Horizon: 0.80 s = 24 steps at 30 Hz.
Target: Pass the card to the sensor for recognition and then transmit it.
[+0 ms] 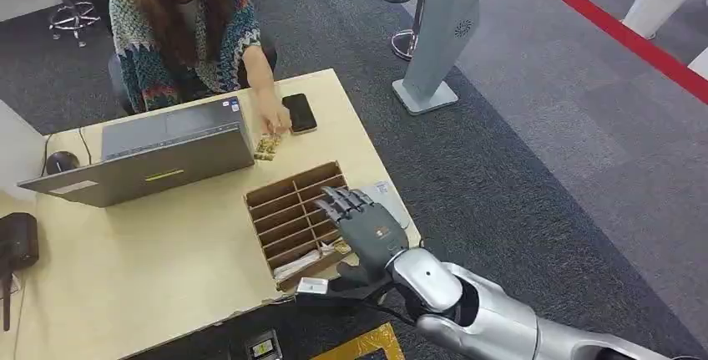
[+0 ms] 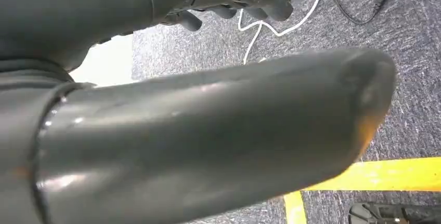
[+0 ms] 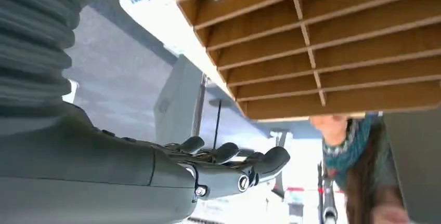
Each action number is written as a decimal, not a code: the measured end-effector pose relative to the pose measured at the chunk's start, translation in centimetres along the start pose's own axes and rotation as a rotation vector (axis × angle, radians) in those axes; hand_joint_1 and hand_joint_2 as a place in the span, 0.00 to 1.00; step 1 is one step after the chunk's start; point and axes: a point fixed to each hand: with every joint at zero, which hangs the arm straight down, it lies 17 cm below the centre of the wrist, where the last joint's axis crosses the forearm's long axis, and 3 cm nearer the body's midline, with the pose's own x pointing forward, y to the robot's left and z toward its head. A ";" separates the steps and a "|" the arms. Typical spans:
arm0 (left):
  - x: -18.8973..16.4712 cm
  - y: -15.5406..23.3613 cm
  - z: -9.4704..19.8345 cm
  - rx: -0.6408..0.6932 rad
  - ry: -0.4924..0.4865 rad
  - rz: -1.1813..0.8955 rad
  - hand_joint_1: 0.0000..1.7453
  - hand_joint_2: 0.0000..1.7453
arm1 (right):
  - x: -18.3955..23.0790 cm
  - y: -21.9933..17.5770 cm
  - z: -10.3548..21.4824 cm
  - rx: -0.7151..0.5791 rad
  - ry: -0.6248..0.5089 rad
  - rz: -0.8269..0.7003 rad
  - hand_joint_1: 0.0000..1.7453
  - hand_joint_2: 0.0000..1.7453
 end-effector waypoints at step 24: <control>0.3 -0.4 0.2 -0.005 -0.010 -0.008 0.00 0.00 | 0.4 5.6 -0.2 0.034 0.015 -0.061 0.00 1.00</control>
